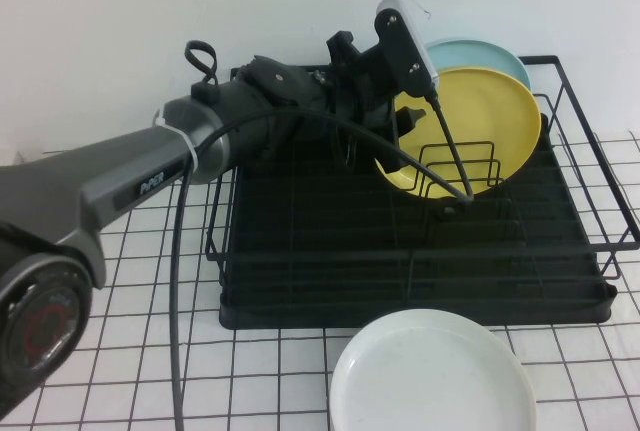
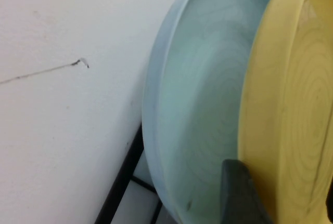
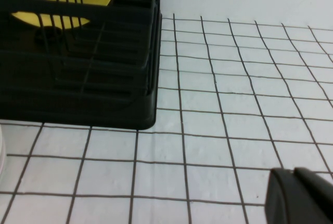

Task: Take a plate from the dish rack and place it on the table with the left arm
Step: Grasp the plate from the shelf, then place the plate from the table

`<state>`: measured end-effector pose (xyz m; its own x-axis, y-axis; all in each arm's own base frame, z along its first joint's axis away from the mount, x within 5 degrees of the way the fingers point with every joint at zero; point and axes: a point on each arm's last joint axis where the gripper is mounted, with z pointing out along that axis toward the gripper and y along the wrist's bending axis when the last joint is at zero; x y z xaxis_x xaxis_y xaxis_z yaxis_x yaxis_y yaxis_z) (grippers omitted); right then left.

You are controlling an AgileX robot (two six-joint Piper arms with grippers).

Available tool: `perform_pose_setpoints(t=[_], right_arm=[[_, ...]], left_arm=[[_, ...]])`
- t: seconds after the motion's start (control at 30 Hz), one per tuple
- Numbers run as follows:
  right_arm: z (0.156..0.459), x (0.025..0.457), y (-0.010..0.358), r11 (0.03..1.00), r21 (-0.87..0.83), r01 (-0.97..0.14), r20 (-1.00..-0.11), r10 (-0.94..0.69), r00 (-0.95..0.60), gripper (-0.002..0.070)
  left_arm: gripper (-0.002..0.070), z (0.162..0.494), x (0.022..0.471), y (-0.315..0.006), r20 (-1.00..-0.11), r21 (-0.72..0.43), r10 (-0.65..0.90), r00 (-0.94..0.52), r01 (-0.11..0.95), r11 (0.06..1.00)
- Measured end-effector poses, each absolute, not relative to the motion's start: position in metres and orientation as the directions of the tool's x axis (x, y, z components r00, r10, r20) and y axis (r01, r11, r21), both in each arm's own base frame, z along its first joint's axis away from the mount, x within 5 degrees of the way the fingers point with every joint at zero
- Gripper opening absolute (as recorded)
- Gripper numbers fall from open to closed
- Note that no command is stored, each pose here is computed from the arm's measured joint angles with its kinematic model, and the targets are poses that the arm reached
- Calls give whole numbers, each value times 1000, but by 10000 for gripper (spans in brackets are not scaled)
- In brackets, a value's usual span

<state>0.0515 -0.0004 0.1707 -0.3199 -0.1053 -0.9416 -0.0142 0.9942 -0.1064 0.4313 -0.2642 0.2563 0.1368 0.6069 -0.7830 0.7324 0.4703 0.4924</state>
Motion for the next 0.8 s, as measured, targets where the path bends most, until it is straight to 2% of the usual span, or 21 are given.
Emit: perform_pose_setpoints(t=[0.13,0.23,0.3,0.43,0.53,0.8], right_arm=[[171,52,0,994,-106,-14,-942,-105,-320,-3],[171,52,0,994,-106,-14,-942,-105,-320,-3],[171,52,0,994,-106,-14,-942,-105,-320,-3],[171,52,0,994,-106,-14,-942,-105,-320,-3],[171,52,0,994,-106,-14,-942,-105,-320,-3],[171,52,0,994,-106,-14,-942,-105,-320,-3]], left_arm=[[209,251,436,-266,-781,499,612,128,718,486],[85,250,439,-264,-781,502,614,118,703,504],[48,251,439,-264,-796,482,597,99,701,526],[31,258,438,-265,-810,473,578,101,696,540],[28,280,433,-262,-818,487,561,130,676,554],[22,402,390,-233,-903,428,363,230,560,709]])
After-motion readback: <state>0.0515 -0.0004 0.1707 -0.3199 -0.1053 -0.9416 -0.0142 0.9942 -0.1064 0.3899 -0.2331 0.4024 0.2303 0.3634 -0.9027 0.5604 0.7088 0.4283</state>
